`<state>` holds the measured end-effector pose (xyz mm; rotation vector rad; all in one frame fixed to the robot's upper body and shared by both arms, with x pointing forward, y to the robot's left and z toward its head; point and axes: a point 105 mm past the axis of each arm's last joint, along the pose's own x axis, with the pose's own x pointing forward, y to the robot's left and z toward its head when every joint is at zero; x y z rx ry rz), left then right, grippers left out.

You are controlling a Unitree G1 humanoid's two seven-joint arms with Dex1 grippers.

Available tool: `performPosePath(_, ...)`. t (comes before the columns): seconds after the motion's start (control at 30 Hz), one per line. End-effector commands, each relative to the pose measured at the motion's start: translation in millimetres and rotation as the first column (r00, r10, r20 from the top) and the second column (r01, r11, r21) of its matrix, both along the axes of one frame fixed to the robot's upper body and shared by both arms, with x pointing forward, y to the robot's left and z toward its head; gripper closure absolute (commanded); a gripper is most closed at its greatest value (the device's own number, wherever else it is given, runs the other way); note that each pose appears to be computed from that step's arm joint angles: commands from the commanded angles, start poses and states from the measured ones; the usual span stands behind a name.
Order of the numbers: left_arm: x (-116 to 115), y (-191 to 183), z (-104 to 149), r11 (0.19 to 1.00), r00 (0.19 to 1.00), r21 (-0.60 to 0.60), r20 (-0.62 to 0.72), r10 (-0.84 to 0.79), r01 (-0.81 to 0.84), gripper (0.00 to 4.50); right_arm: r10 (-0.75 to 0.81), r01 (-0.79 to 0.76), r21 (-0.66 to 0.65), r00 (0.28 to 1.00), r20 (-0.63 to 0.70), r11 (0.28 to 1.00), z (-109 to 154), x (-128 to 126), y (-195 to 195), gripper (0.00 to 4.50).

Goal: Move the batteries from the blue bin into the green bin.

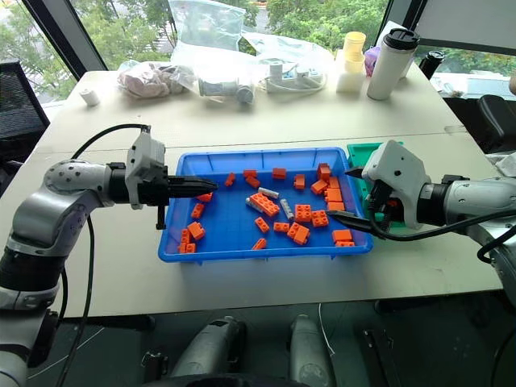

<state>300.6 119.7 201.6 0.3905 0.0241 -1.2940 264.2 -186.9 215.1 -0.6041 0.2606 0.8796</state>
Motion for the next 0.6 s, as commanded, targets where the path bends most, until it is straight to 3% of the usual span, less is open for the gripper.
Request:
performPosePath(0.03,-6,1,14,1.000,0.999,-0.018,0.043,-0.016,0.017,4.50,0.038,-0.038,-0.005,0.999,0.035,0.999,6,-2,8,0.04)
performPosePath(0.6,-8,3,15,1.000,0.999,-0.027,0.041,0.011,-0.010,4.50,0.098,-0.098,0.003,0.995,0.007,0.995,-4,1,22,0.04)
